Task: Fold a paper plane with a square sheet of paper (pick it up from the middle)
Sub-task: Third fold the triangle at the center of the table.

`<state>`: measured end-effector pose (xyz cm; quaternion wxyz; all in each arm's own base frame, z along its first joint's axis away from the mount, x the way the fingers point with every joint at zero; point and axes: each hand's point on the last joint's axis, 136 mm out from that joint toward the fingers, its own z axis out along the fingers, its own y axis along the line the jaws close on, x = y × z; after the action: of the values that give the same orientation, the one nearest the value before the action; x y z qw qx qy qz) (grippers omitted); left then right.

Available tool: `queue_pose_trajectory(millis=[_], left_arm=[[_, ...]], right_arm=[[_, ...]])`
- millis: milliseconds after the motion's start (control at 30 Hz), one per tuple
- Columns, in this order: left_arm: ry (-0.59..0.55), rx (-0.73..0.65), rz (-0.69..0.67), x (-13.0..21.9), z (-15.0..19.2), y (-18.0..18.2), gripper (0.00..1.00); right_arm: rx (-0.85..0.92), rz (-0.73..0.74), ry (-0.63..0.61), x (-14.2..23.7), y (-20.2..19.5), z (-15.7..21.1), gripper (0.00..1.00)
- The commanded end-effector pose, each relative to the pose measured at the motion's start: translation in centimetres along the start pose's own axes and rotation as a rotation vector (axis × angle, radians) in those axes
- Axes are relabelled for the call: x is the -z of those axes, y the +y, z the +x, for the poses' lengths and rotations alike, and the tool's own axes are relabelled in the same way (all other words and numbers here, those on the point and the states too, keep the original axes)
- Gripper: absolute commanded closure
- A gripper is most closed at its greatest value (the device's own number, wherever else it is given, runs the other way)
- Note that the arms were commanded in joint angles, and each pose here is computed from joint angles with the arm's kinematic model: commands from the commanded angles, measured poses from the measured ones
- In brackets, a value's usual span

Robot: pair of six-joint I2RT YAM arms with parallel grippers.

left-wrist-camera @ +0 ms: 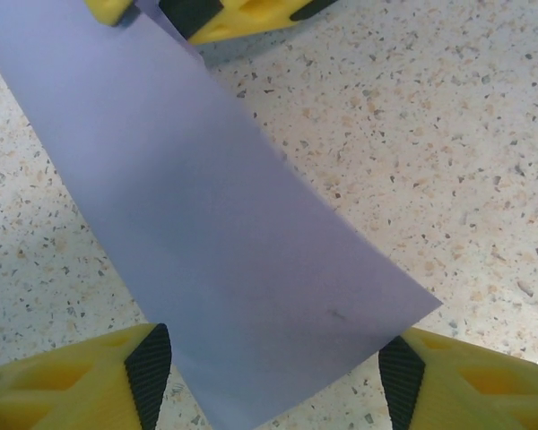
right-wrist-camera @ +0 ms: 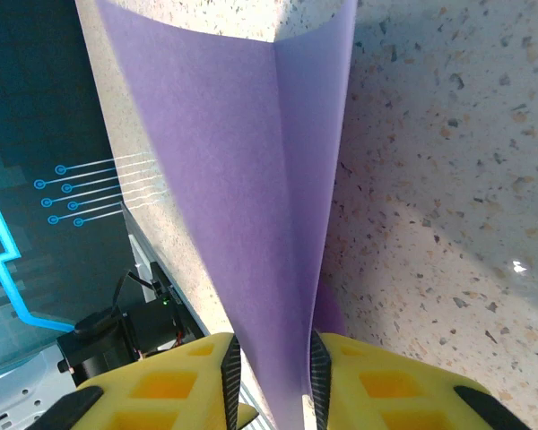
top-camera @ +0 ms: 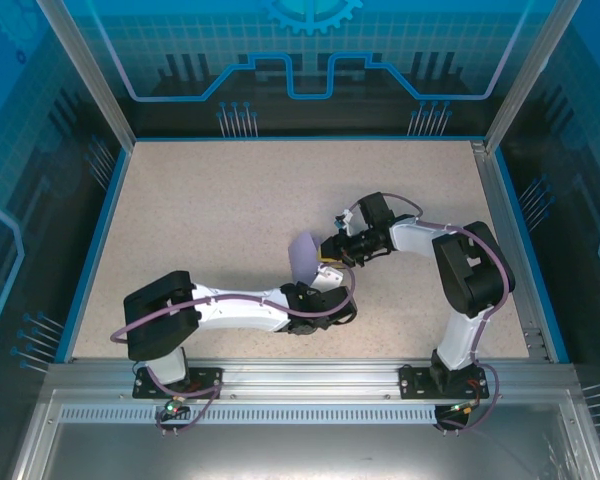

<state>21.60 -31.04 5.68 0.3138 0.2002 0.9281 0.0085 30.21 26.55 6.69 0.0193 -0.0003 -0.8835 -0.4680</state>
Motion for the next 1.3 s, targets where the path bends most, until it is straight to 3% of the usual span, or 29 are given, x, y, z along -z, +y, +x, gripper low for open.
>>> queue_pose_trajectory(millis=[0, 500, 667, 1067, 1267], left_arm=[[-0.028, 0.005, -0.044, 0.0, -0.8, 0.5, 0.37], [-0.027, -0.003, 0.005, 0.5, -0.8, 0.1, 0.76], [0.005, 0.006, 0.096, 0.3, -0.4, -1.0, 0.86], [0.105, 0.233, 0.575, 0.9, 0.1, -2.1, 0.88], [0.125, 0.335, 0.723, 1.5, 0.4, -0.6, 0.85]], right_arm=[[0.002, -0.005, 0.023, 0.0, 0.2, 0.0, 0.71], [-0.007, 0.018, 0.025, 0.1, -0.5, -0.5, 0.71], [-0.01, 0.033, 0.025, 0.1, -0.8, -0.7, 0.7], [-0.016, 0.166, -0.1, 4.3, -2.2, -1.4, 0.65], [0.032, 0.118, -0.101, 4.5, -0.6, -0.8, 0.68]])
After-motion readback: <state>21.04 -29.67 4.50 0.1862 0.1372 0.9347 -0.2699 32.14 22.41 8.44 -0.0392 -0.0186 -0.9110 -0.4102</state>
